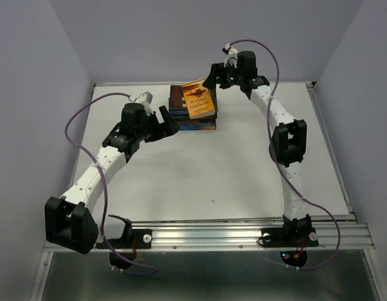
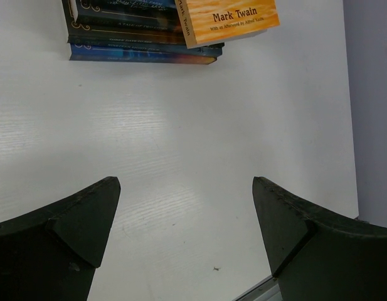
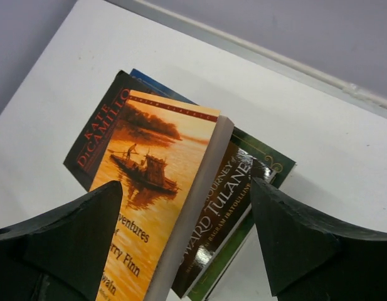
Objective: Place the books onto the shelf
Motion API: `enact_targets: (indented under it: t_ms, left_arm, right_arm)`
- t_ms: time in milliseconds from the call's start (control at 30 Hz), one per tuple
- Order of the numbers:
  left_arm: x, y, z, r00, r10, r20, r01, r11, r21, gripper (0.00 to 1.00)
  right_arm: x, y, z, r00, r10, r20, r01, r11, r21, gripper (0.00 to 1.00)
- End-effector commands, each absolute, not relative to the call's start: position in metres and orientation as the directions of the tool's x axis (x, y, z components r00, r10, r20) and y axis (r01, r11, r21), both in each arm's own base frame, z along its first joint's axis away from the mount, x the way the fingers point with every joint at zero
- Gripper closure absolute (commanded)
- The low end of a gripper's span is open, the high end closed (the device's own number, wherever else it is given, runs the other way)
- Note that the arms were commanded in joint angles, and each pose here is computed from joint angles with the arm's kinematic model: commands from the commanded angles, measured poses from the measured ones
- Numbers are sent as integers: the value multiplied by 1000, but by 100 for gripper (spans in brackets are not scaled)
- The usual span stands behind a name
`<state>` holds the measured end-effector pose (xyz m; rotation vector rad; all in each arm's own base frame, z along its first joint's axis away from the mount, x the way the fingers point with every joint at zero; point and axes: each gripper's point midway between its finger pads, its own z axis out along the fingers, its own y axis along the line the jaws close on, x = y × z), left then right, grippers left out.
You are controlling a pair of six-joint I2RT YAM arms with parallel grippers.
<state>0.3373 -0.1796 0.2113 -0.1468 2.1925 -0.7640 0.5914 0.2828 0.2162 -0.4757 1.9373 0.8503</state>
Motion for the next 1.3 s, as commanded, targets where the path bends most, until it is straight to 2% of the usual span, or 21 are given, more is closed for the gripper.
enact_targets:
  t_ms: [0, 133, 267, 500, 733, 967, 1267]
  left_arm:
    - [337, -174, 232, -632, -360, -686, 163, 804, -572, 1]
    - [337, -172, 232, -626, -366, -688, 157, 806, -571, 1]
    - [336, -170, 228, -630, -369, -683, 145, 809, -570, 1]
    - [335, -166, 229, -620, -384, -684, 133, 807, -575, 1]
    - [337, -163, 224, -625, -392, -676, 110, 812, -573, 1]
    - [340, -164, 224, -617, -398, -679, 119, 806, -580, 1]
    - [350, -170, 224, -622, -402, -672, 128, 795, -594, 1]
  right_arm:
    - [602, 275, 269, -354, 36, -935, -625, 734, 265, 10]
    - [570, 302, 276, -305, -120, -945, -646, 755, 113, 0]
    - [546, 310, 246, -314, -284, -906, -561, 825, -64, 0]
    - [531, 324, 214, -316, -437, -842, -492, 834, -248, 0]
    - [517, 335, 183, -323, -537, -779, -562, 771, -299, 0]
    - [502, 309, 175, -348, -596, -724, -543, 757, -363, 0]
    - [510, 279, 184, -368, -618, -695, -411, 778, -475, 0]
